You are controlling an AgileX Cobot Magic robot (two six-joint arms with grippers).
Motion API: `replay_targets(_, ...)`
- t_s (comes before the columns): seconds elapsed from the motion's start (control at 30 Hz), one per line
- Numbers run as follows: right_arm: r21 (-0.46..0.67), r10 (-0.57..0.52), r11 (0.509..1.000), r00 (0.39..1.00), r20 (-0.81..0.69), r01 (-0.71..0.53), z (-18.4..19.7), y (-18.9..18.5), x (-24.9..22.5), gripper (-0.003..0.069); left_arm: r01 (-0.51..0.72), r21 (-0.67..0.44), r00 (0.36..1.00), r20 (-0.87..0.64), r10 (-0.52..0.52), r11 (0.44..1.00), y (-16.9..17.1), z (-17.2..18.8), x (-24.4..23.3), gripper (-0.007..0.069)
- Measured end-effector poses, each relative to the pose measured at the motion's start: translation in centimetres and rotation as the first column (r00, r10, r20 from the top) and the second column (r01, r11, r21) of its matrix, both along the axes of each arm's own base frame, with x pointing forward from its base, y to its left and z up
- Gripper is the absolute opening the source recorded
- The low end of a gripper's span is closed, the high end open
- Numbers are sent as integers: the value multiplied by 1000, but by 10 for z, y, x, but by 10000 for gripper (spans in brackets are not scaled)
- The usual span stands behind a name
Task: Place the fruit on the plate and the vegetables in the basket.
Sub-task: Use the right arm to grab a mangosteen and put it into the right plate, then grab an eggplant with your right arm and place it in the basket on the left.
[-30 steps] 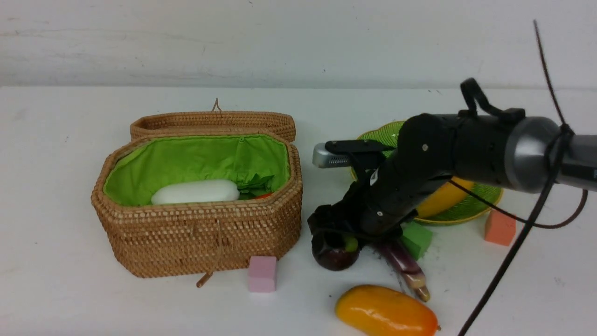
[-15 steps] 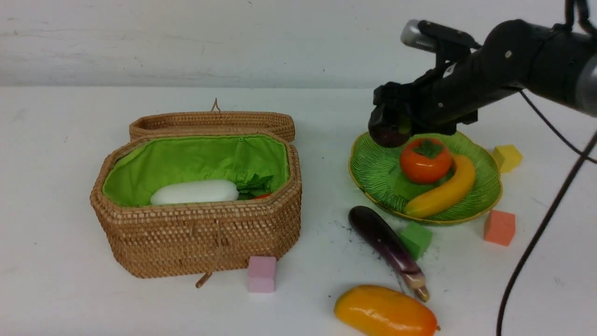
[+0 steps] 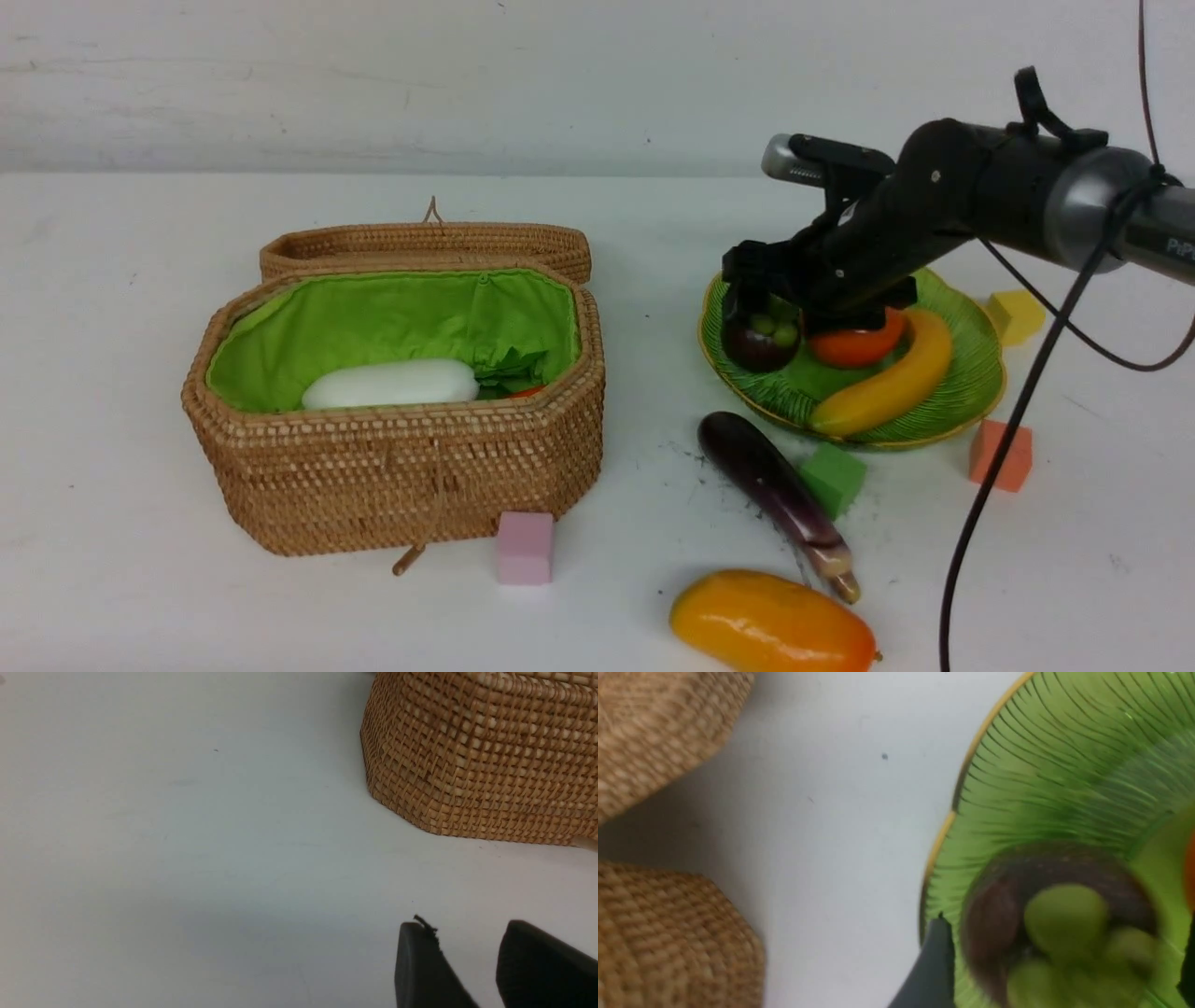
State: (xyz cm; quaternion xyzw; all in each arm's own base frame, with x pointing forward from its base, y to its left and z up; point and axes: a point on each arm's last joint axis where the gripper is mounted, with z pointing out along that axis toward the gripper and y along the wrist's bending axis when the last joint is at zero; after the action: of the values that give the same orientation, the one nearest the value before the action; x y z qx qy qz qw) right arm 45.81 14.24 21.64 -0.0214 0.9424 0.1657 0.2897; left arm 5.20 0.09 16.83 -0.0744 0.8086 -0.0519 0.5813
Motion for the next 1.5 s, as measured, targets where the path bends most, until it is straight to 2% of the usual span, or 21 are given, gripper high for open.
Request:
replay_targets(0.23, -55, 48, 997, 999, 4, -48, 31, -5, -14, 673, 0, 0, 1000, 0, 0, 1000, 0, 0, 0, 239)
replay_targets(0.33, -103, 160, 982, 987, -24, -161, 45, 7, -31, 650, 0, 0, 1000, 0, 0, 1000, 0, 0, 0, 239)
replay_targets(0.43, -136, 298, 940, 946, -126, -314, 44, 32, -54, 598, 0, 0, 1000, 0, 0, 1000, 0, 0, 0, 239)
replay_targets(0.57, -182, 384, 886, 896, -223, -425, 30, 58, -71, 532, 0, 0, 1000, 0, 0, 1000, 0, 0, 0, 239)
replay_targets(0.8, -276, 292, 879, 896, -333, -390, -2, 58, -69, 501, 0, 0, 1000, 0, 0, 1000, 0, 0, 0, 239)
replay_targets(1.2, -276, 279, 875, 881, -383, -397, -32, 61, -63, 496, 0, 0, 1000, 0, 0, 1000, 0, 0, 0, 239)
replay_targets(1.3, -275, 283, 872, 876, -391, -405, -36, 62, -63, 455, 0, 0, 1000, 0, 0, 1000, 0, 0, 0, 239)
replay_targets(1.33, -276, 297, 865, 872, -390, -419, -36, 62, -63, 408, 0, 0, 1000, 0, 0, 1000, 0, 0, 0, 239)
replay_targets(1.5, -278, 305, 861, 870, -387, -425, -35, 62, -63, 405, 0, 0, 1000, 0, 0, 1000, 0, 0, 0, 239)
